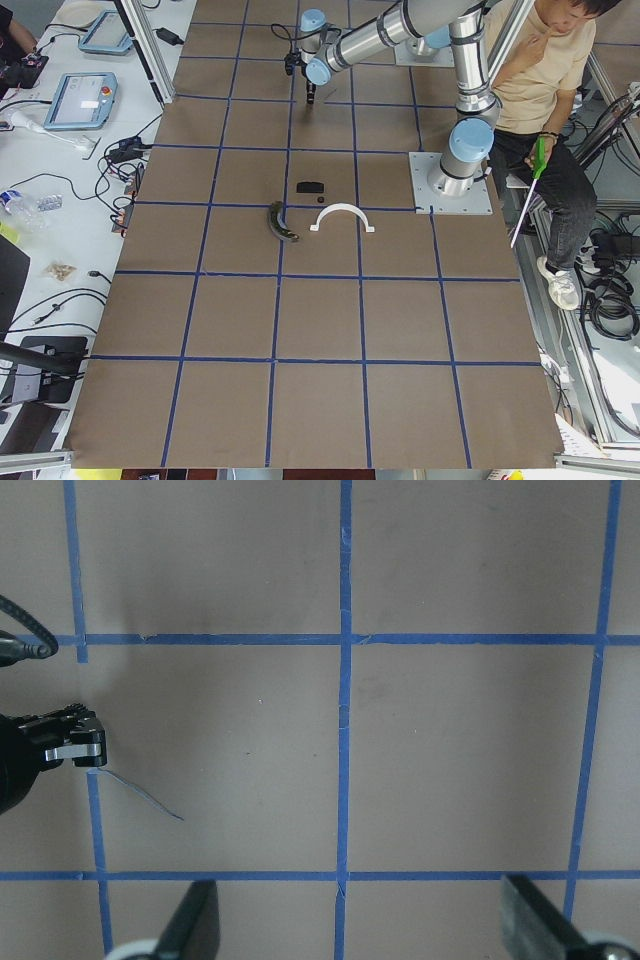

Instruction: Place bearing gear from tray to pile

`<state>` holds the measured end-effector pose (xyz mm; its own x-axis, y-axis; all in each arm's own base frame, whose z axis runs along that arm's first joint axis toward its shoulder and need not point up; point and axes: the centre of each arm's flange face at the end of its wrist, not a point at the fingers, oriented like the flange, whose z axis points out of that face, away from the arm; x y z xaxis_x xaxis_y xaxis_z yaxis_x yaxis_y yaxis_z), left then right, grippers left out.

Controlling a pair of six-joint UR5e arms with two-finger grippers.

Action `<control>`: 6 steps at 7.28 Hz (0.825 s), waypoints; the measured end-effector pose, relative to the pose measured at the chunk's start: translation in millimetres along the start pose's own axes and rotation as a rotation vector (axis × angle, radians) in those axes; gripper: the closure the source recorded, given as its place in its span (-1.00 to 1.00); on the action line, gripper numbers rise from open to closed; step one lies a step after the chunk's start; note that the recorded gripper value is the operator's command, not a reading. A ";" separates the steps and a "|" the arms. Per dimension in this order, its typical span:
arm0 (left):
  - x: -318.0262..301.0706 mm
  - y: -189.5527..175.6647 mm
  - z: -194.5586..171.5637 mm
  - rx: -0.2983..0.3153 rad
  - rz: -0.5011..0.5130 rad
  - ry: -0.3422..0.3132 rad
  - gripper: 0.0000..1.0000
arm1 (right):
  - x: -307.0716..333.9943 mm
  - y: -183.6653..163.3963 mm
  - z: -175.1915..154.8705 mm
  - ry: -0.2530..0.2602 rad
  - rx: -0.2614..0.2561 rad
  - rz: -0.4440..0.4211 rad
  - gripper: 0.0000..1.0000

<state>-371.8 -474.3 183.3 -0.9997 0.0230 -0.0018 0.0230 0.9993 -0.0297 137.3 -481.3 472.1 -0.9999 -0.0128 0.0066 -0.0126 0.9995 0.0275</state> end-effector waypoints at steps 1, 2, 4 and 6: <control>-5.8 -1.2 -7.4 -0.007 -0.002 -0.003 1.00 | 0.0 0.0 0.2 0.000 0.000 0.000 -1.00; -18.9 -2.1 -16.3 -0.039 0.004 -0.014 1.00 | 0.0 0.1 0.2 0.000 0.000 0.001 -1.00; -68.0 2.3 -35.8 -0.110 0.085 -0.055 1.00 | 0.1 0.0 0.1 0.001 0.000 0.000 -1.00; -155.1 9.1 -43.5 -0.149 0.219 -0.088 1.00 | 0.4 -0.1 -0.2 0.001 0.000 0.001 -1.00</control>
<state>-216.5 -467.4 226.8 -0.9670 0.2423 -0.0791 0.2312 0.9644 0.1284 136.8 -481.4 472.3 -0.9999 -0.0122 0.0075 -0.0120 0.9996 0.0272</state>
